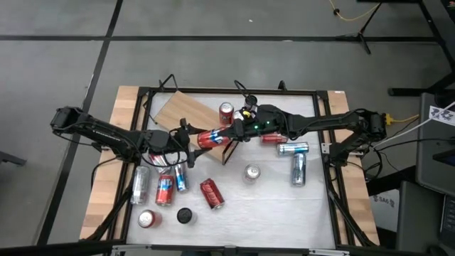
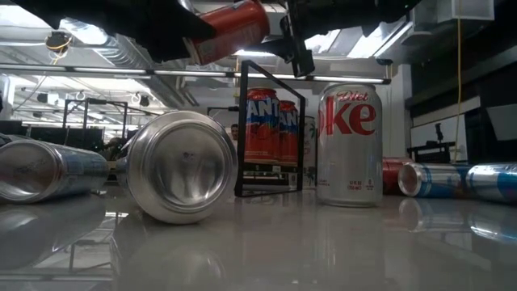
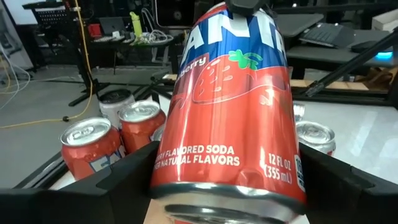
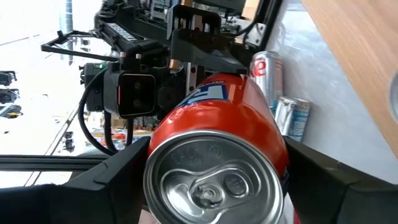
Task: Pick and place cans onto a shelf
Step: Put the bottom right red soda can on the shelf aligned with the other red soda can
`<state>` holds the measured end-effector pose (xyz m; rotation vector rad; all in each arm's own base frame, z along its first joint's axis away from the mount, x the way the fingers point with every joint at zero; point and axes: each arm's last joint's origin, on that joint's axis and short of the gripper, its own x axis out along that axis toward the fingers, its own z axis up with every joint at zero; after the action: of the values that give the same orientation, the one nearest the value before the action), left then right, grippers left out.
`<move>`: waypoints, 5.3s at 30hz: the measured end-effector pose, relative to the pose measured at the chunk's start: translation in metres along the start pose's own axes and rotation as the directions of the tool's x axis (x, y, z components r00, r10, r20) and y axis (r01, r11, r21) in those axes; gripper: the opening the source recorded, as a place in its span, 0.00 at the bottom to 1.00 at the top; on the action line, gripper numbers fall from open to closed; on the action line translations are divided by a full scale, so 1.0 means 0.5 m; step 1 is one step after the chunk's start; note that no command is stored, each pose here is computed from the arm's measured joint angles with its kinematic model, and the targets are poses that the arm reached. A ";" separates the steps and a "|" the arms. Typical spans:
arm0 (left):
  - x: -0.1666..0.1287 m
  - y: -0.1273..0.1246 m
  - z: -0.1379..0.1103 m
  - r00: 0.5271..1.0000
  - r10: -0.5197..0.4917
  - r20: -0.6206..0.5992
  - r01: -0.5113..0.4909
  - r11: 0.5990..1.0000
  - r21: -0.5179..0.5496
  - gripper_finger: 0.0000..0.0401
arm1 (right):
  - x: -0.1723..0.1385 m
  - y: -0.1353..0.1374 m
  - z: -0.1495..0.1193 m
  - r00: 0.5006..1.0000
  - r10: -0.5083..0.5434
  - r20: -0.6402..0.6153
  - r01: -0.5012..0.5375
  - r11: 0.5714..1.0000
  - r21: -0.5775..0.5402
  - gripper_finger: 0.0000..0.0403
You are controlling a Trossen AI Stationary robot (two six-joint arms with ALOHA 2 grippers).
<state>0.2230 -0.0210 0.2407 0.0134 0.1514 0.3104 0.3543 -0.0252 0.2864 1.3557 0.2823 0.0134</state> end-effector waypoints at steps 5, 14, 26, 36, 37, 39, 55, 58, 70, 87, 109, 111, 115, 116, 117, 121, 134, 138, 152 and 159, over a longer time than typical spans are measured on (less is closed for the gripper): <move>-0.009 0.003 0.009 1.000 -0.020 0.020 0.020 1.000 -0.008 0.79 | 0.000 0.003 0.000 1.000 0.008 0.000 -0.008 1.000 0.001 0.74; -0.015 0.005 0.016 0.999 -0.026 0.044 0.025 0.999 0.024 0.79 | -0.001 0.006 0.000 1.000 0.018 0.000 -0.018 1.000 -0.007 0.73; -0.019 0.007 0.022 0.998 -0.027 0.064 0.022 0.997 0.079 0.79 | -0.001 0.006 0.000 1.000 0.016 -0.007 -0.016 1.000 -0.005 0.73; -0.017 0.014 0.023 0.998 0.020 0.068 -0.030 0.989 0.146 0.79 | -0.002 0.003 0.001 1.000 0.005 0.005 -0.005 1.000 0.002 0.73; -0.017 0.014 0.023 0.998 0.020 0.068 -0.029 0.989 0.147 0.79 | -0.002 0.003 0.001 1.000 0.005 0.006 -0.005 1.000 0.002 0.74; -0.017 0.014 0.023 0.998 0.020 0.067 -0.030 0.988 0.153 0.79 | -0.002 0.003 0.001 1.000 0.003 0.010 -0.003 1.000 0.001 0.74; -0.019 0.021 0.028 0.990 0.121 0.079 -0.126 0.989 0.074 0.92 | 0.000 -0.019 -0.002 0.995 -0.092 0.029 0.091 0.996 0.023 0.74; -0.018 0.021 0.026 0.990 0.119 0.071 -0.124 0.989 0.079 0.92 | 0.000 -0.015 0.000 0.996 -0.076 0.041 0.076 0.997 0.018 0.74; -0.056 0.023 0.050 0.982 0.142 0.126 -0.156 0.982 0.103 0.91 | -0.006 -0.019 0.021 0.996 -0.070 0.050 0.072 0.997 -0.034 0.74; -0.104 0.046 0.052 0.956 0.282 0.078 -0.290 0.950 0.113 0.91 | -0.036 0.090 0.095 0.993 -0.118 0.027 0.116 0.861 -0.495 0.74; -0.020 0.014 -0.030 0.969 0.191 -0.154 -0.179 0.980 0.088 0.91 | 0.043 0.115 0.132 0.896 -0.428 -0.118 0.194 0.616 -0.764 0.74; -0.014 0.009 -0.039 0.970 0.164 -0.178 -0.149 0.984 0.097 0.91 | 0.051 0.106 0.133 0.877 -0.461 -0.135 0.200 0.606 -0.770 0.74; -0.005 0.002 -0.051 0.970 0.108 -0.217 -0.088 0.991 0.103 0.91 | 0.063 0.095 0.135 0.853 -0.499 -0.156 0.197 0.584 -0.788 0.74; -0.003 0.001 -0.055 0.968 0.104 -0.226 -0.082 0.991 0.103 0.91 | 0.067 0.090 0.135 0.845 -0.510 -0.161 0.197 0.578 -0.792 0.74; -0.001 0.000 -0.058 0.966 0.100 -0.237 -0.079 0.992 0.095 0.91 | 0.070 0.086 0.135 0.840 -0.517 -0.166 0.198 0.576 -0.793 0.74; 0.003 -0.004 -0.067 0.961 0.078 -0.267 -0.062 0.996 0.070 0.91 | 0.075 0.075 0.133 0.824 -0.538 -0.178 0.194 0.563 -0.803 0.74; -0.003 0.008 -0.086 0.922 0.188 -0.337 -0.169 0.982 0.087 0.91 | 0.083 0.080 0.116 0.821 -0.549 -0.157 0.180 0.509 -0.842 0.74; 0.000 0.015 -0.086 0.918 0.208 -0.337 -0.190 0.978 0.086 0.91 | 0.090 0.088 0.106 0.839 -0.521 -0.158 0.146 0.495 -0.856 0.74; 0.001 0.022 -0.090 0.908 0.224 -0.355 -0.209 0.975 0.078 0.91 | 0.102 0.096 0.067 0.826 -0.549 -0.128 0.137 0.415 -0.899 0.74; 0.000 0.023 -0.092 0.902 0.227 -0.366 -0.210 0.974 0.086 0.91 | 0.112 0.096 0.048 0.819 -0.565 -0.102 0.150 0.381 -0.912 0.74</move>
<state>0.2125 -0.0107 0.1956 0.0148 0.5400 0.5337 0.4207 -0.0283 0.3262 0.1663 0.8178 0.0577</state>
